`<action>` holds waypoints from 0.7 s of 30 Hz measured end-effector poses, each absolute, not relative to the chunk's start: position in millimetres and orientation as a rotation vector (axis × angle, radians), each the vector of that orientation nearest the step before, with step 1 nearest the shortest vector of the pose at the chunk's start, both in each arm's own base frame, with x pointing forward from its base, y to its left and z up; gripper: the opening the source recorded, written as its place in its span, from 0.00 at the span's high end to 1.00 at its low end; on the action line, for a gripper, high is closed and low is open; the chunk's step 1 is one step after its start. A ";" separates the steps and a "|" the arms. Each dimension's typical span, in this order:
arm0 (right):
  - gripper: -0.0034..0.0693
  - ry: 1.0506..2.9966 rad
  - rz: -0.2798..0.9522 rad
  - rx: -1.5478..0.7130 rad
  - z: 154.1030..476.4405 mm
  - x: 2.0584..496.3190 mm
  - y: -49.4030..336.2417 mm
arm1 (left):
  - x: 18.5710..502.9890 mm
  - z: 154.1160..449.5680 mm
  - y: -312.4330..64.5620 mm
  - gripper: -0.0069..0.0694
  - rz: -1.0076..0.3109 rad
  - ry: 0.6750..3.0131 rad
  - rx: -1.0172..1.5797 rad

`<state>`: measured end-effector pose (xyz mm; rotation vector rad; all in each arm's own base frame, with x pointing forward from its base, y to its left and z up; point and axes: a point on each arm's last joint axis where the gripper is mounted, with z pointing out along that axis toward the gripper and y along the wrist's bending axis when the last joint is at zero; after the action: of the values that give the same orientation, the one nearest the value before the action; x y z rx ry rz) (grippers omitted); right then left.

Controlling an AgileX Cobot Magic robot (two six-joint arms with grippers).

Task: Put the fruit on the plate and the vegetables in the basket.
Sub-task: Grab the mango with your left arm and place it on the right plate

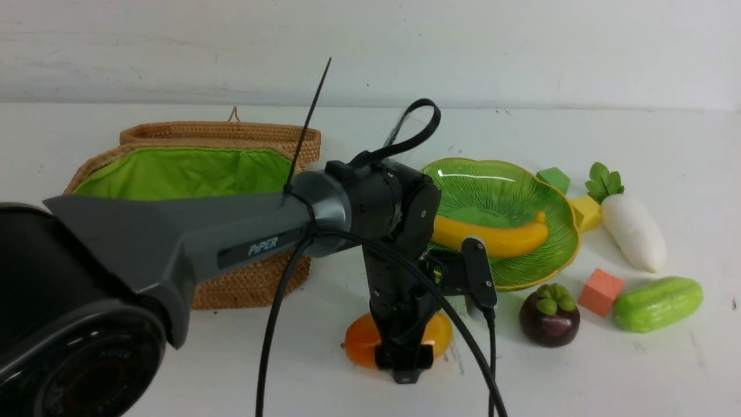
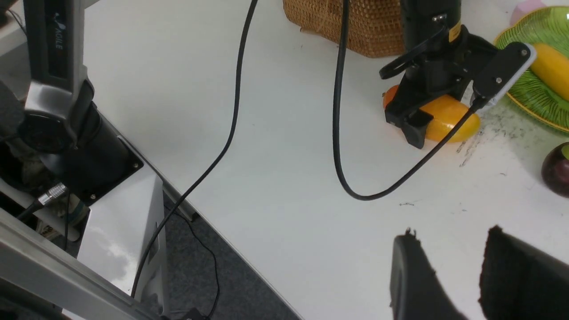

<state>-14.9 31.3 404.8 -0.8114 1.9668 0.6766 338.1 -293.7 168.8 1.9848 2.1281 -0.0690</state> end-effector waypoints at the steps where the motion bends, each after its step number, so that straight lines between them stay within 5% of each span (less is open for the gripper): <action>1: 0.63 1.967 0.677 -0.811 404.8 -14.9 31.3 | 337.6 168.5 -293.7 0.13 -0.075 2.139 1.981; 9: 0.63 1.967 0.677 -0.811 404.8 -14.9 31.3 | 335.1 181.8 -291.4 0.16 -0.094 2.254 1.836; 17: 0.63 1.929 0.559 -0.657 409.9 -2.2 23.5 | 334.2 266.8 -294.3 0.16 -0.185 2.091 1.508; 21: 0.63 1.886 0.491 -0.515 415.7 6.8 16.6 | 353.9 285.6 -312.6 0.16 -0.279 1.925 1.242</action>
<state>6.8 16.6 415.7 -0.5149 1.8861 0.4907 353.9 -312.6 285.6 1.2424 1.9246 -0.2787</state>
